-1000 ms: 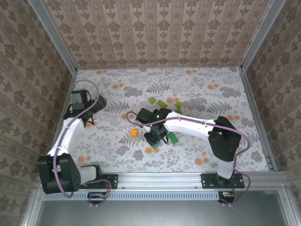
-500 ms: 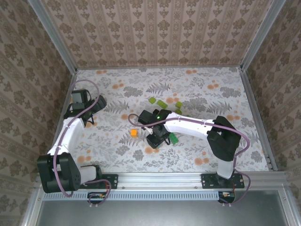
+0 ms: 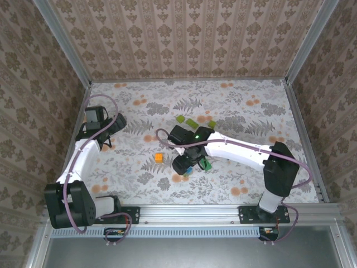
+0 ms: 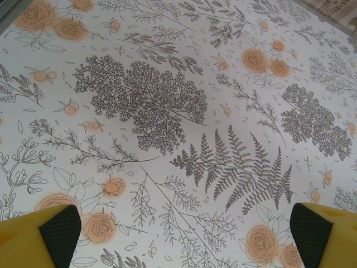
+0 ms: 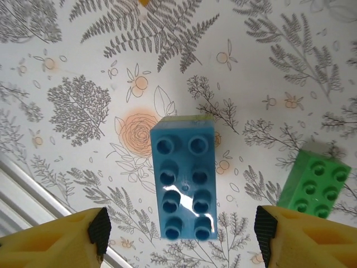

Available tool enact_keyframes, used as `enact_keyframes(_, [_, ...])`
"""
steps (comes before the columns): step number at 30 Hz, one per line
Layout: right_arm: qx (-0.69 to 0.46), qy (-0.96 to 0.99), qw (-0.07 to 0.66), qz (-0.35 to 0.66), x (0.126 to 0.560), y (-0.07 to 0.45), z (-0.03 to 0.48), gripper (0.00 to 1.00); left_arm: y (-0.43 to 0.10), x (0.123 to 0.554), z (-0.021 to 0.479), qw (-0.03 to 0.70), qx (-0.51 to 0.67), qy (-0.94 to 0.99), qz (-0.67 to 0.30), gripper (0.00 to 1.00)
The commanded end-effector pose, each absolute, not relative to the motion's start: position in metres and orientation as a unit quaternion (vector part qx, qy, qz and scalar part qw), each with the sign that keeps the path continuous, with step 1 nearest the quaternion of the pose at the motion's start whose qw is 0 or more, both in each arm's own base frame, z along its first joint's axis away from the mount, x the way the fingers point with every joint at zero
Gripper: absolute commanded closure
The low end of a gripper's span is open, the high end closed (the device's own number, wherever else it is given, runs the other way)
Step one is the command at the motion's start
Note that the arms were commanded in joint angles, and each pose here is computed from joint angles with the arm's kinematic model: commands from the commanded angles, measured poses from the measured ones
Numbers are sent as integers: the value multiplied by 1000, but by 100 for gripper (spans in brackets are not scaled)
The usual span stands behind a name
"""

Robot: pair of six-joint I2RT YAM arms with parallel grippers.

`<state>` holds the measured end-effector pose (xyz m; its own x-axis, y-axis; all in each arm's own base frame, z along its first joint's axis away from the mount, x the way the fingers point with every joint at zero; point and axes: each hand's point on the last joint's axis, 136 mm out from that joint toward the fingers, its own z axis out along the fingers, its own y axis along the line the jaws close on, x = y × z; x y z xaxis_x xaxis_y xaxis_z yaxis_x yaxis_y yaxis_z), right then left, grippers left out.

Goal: Assemble a carrot with lego

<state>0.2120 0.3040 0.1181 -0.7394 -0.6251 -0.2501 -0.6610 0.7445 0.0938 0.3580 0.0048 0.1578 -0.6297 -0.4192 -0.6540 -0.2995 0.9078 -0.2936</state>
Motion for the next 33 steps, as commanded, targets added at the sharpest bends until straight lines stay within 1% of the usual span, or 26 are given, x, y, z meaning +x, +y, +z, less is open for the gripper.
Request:
enact_keyframes(1, [-323,933,131,86,228,288,142,28,-2,360,169,387,-173,902,-83,0])
enact_keyframes(5, [-250,953,162,52,266,248,147,27,-19,361,175,395,-137,902,-105,0])
enact_keyframes(10, [-172,971,167,1,302,203,126,27,-49,353,189,407,-93,897,-146,0])
enact_keyframes(13, [-148,977,156,1,312,191,107,27,-71,337,198,414,-67,891,-174,0])
enact_keyframes(18, [-113,983,144,-8,325,165,85,26,-116,297,206,416,-3,883,-220,1])
enact_keyframes(21, [-91,986,138,-19,325,143,79,26,-135,271,207,422,45,876,-229,1])
enact_keyframes(24, [-75,988,137,-20,316,128,75,26,-133,249,197,413,58,884,-211,2])
enact_keyframes(27, [-69,989,127,-26,305,117,67,26,-122,235,185,407,55,891,-193,2])
enact_keyframes(30, [-66,990,120,-29,292,110,59,26,-131,221,175,399,72,891,-203,2])
enact_keyframes(33, [-59,991,118,-23,283,105,56,26,-136,217,166,391,84,894,-203,3])
